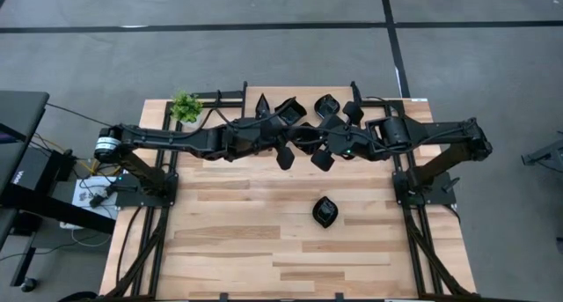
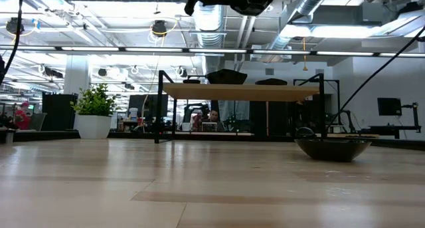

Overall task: Pick & Place Mini shaped plates
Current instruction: Stack the black leaf shaped plate on top of the black leaf shaped plates on the shelf

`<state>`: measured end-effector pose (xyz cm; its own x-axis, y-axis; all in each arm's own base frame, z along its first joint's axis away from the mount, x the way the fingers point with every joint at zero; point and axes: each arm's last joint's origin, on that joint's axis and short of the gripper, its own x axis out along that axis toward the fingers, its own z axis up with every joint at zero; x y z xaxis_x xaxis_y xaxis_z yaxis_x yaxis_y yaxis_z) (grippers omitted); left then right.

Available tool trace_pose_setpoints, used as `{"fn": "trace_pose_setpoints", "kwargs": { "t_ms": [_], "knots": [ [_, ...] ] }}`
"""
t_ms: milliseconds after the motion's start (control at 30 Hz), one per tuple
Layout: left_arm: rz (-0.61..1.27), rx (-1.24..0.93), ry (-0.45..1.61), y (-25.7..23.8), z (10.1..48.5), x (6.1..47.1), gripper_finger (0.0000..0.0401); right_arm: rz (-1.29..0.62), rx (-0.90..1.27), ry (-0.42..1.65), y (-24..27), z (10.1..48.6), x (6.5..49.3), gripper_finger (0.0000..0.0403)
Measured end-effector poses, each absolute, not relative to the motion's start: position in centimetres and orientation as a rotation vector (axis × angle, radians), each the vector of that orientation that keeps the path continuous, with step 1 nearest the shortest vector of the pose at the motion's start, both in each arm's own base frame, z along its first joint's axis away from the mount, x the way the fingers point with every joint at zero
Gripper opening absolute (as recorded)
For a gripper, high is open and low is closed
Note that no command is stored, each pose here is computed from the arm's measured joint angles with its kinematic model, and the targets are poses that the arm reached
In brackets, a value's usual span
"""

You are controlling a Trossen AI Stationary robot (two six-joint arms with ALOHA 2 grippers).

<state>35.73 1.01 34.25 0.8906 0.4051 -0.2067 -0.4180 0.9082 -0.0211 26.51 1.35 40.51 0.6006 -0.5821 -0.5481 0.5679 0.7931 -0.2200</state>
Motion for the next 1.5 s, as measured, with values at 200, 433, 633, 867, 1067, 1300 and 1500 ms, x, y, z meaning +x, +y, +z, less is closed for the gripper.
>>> {"fn": "trace_pose_setpoints", "kwargs": {
  "t_ms": [200, 433, 633, 867, 1067, 1300, 1500],
  "knots": [
    [0.43, -0.066, 0.196, 1.0, 34.3, 35.7, 0.0009, -0.668, -0.024, 0.644, 1.3, 40.5, 26.5, 0.0008],
    [0.426, -0.071, 0.176, 1.0, 34.5, 35.8, 0.0025, -0.669, -0.024, 0.644, 1.3, 40.5, 26.5, 0.0002],
    [0.393, -0.061, 0.176, 0.9, 34.5, 35.8, 0.0056, -0.669, -0.028, 0.652, 1.3, 40.5, 26.4, 0.0001],
    [0.39, 0.014, 0.171, 0.9, 35.2, 35.3, 0.0124, -0.706, -0.008, 0.676, 0.8, 40.2, 26.2, 0.0001],
    [0.393, 0.062, 0.098, 1.0, 38.0, 33.0, 0.0179, -0.804, 0.05, 0.713, -1.3, 39.9, 25.7, 0.0],
    [0.391, 0.088, 0.088, 1.0, 38.9, 29.5, 0.0199, -0.841, 0.308, 0.721, -8.0, 41.1, 24.1, 0.0],
    [0.379, 0.04, 0.092, 0.7, 36.9, 25.8, 0.02, -0.81, 0.449, 0.709, -12.9, 42.0, 21.6, 0.0]
  ]
}}
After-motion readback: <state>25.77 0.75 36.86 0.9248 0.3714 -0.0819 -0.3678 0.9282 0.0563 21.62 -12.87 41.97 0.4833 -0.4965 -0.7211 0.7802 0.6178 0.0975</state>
